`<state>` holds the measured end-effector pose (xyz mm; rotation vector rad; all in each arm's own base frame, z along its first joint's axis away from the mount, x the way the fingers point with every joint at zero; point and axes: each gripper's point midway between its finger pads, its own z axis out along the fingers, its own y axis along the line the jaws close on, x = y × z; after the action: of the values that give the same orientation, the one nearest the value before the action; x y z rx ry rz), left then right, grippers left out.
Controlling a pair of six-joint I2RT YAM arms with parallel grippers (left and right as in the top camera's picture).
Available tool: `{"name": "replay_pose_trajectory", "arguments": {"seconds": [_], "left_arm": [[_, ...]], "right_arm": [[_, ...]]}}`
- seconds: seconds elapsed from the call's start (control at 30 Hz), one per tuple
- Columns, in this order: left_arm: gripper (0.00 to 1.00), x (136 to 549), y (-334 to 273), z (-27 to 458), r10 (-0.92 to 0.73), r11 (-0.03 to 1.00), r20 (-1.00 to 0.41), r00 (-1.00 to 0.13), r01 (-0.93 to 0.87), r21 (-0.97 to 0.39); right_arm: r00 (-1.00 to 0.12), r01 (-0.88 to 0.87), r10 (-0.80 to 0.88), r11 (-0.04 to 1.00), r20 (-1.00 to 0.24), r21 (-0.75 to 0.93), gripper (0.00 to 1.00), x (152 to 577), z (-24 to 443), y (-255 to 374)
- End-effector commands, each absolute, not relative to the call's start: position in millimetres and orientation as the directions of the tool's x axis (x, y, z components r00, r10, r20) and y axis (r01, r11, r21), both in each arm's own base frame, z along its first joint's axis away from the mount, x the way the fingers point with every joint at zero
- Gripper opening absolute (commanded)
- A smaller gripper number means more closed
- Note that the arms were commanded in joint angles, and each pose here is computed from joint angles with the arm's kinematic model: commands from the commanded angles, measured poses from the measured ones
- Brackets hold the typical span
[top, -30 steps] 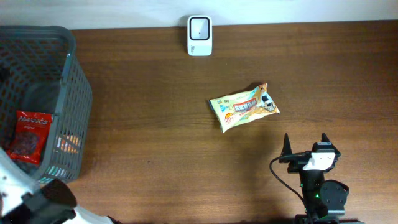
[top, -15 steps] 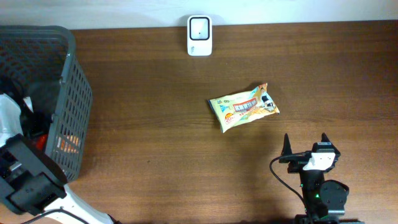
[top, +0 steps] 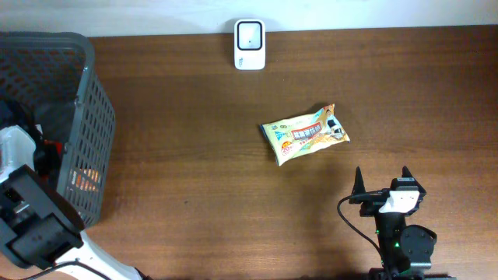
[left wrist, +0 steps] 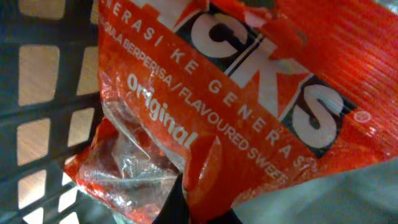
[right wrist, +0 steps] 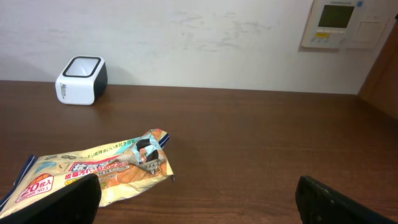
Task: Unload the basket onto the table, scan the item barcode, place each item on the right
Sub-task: 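Reach the left gripper into the basket and grasp the red candy bag, then carry the red candy bag and drop it beside the yellow bag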
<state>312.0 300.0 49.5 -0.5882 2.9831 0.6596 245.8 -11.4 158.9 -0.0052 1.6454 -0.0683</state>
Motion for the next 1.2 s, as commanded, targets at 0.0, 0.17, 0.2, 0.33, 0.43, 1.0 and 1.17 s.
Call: {"name": "replay_pose_trajectory", "arguments": {"seconds": [0.0,0.17,0.2,0.33,0.43,1.0,1.17], "left_arm": [[0.00,346,294,85,-0.417,0.818,-0.249,-0.874,-0.480,0.317],[0.00,444,214,319,-0.318,0.939,-0.751,-0.579,-0.300,-0.166],[0.00,439,195,377,-0.305,0.948,-0.823,-0.480,-0.233,-0.215],[0.00,374,71,512,-0.180,0.942,-0.946,-0.270,0.230,-0.245],[0.00,360,-25,512,-0.124,0.839,-0.933,-0.339,0.467,-0.281],[0.02,446,-247,119,0.497,0.818,-0.351,-0.793,0.564,-0.115],[0.93,440,-268,140,0.524,0.791,-0.385,-0.760,0.602,-0.109]], "right_arm": [[-0.079,0.037,-0.044,0.998,-0.996,-0.047,0.98,246,156,-11],[-0.079,0.037,-0.044,0.998,-0.996,-0.047,0.98,246,156,-11],[-0.079,0.037,-0.044,0.998,-0.996,-0.047,0.98,246,156,-11],[-0.079,0.037,-0.044,0.998,-0.996,-0.047,0.98,246,156,-11],[-0.079,0.037,-0.044,0.998,-0.996,-0.047,0.98,246,156,-11],[-0.079,0.037,-0.044,0.998,-0.996,-0.047,0.98,246,156,-11],[-0.079,0.037,-0.044,0.998,-0.996,-0.047,0.98,246,156,-11]]}}
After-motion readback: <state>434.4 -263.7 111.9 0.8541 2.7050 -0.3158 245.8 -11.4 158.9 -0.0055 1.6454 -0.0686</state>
